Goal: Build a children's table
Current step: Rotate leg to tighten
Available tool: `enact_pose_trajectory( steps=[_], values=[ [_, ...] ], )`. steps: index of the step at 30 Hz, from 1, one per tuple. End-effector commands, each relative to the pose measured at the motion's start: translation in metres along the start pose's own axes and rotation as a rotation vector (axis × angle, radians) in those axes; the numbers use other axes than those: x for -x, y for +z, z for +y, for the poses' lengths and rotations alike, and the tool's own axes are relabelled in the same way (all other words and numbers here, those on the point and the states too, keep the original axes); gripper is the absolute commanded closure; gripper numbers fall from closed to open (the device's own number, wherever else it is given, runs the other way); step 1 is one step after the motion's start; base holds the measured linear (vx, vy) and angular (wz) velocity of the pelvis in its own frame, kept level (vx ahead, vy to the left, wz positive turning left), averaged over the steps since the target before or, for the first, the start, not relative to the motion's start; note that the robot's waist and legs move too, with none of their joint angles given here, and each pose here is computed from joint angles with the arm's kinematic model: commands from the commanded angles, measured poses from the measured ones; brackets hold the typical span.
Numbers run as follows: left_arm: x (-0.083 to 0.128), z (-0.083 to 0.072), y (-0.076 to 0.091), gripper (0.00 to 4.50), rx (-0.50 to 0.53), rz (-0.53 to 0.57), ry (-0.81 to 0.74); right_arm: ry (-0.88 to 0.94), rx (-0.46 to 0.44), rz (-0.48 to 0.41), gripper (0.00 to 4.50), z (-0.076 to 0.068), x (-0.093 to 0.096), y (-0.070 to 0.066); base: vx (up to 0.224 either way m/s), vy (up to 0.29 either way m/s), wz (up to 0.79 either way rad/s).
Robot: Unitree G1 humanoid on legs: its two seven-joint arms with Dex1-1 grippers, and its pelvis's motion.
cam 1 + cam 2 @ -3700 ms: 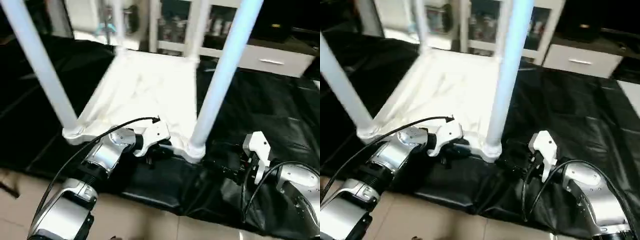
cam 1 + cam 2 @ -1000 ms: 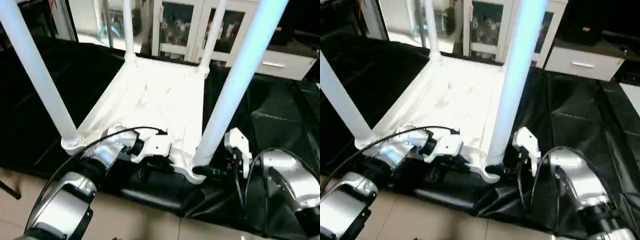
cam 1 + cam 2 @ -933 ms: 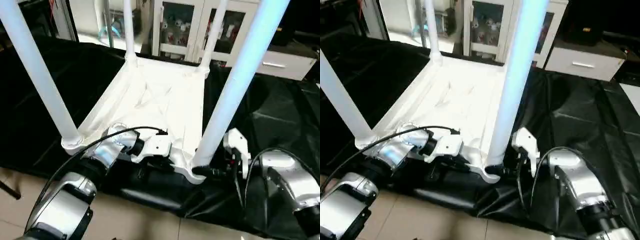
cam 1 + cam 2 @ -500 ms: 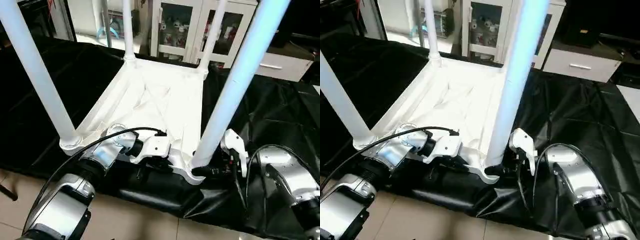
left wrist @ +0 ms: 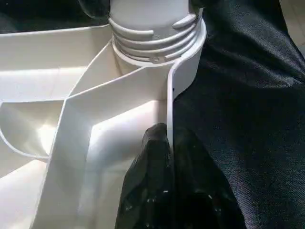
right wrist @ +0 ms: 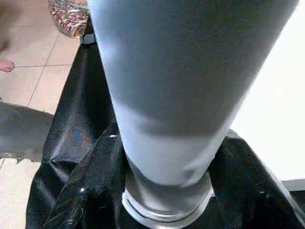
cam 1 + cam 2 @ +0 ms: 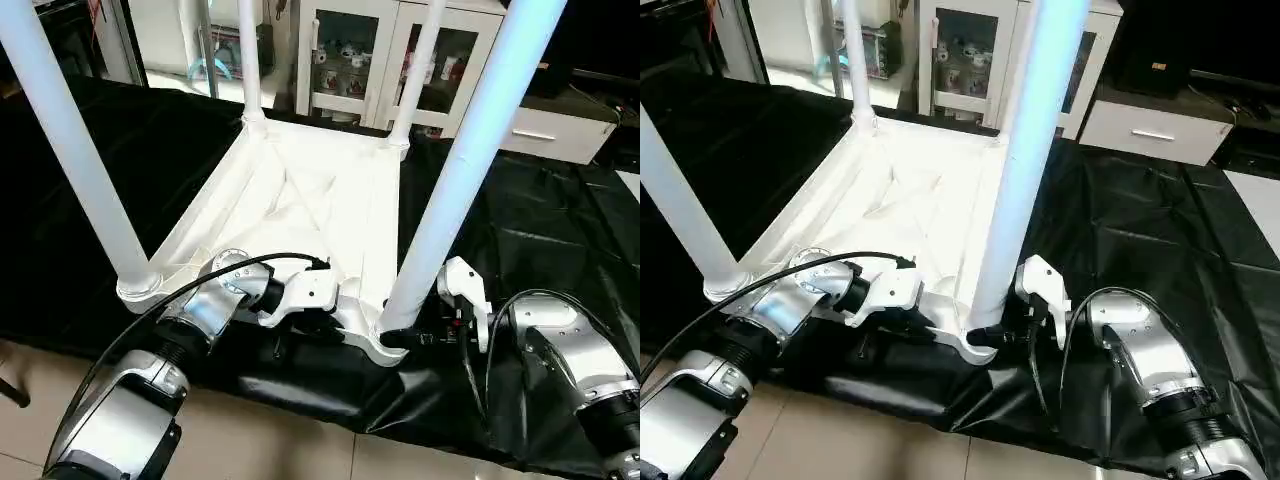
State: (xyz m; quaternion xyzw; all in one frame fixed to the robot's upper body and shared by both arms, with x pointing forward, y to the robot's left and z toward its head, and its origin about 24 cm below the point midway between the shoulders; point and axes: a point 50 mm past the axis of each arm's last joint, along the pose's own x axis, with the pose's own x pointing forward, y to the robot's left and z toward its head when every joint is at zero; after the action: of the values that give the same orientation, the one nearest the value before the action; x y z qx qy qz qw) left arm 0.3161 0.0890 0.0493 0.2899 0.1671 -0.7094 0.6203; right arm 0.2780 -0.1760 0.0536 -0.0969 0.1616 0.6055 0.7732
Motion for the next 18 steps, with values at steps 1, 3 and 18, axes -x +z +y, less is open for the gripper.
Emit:
enact_pose_trajectory(
  steps=[1,3,18],
  values=[
    [-0.0105,-0.0061,-0.0020,4.50,0.040,-0.055,-0.002,-0.037,-0.034,0.052,2.43,-0.0011,0.0031,-0.0111,0.000,0.000,0.00],
    [-0.0105,-0.0061,-0.0020,4.50,0.040,-0.055,-0.002,-0.037,-0.034,0.052,2.43,-0.0011,0.0031,-0.0111,0.000,0.000,0.00],
    [-0.0105,-0.0061,-0.0020,4.50,0.040,-0.055,-0.002,-0.037,-0.034,0.052,2.43,-0.0011,0.0031,-0.0111,0.000,0.000,0.00]
  ],
)
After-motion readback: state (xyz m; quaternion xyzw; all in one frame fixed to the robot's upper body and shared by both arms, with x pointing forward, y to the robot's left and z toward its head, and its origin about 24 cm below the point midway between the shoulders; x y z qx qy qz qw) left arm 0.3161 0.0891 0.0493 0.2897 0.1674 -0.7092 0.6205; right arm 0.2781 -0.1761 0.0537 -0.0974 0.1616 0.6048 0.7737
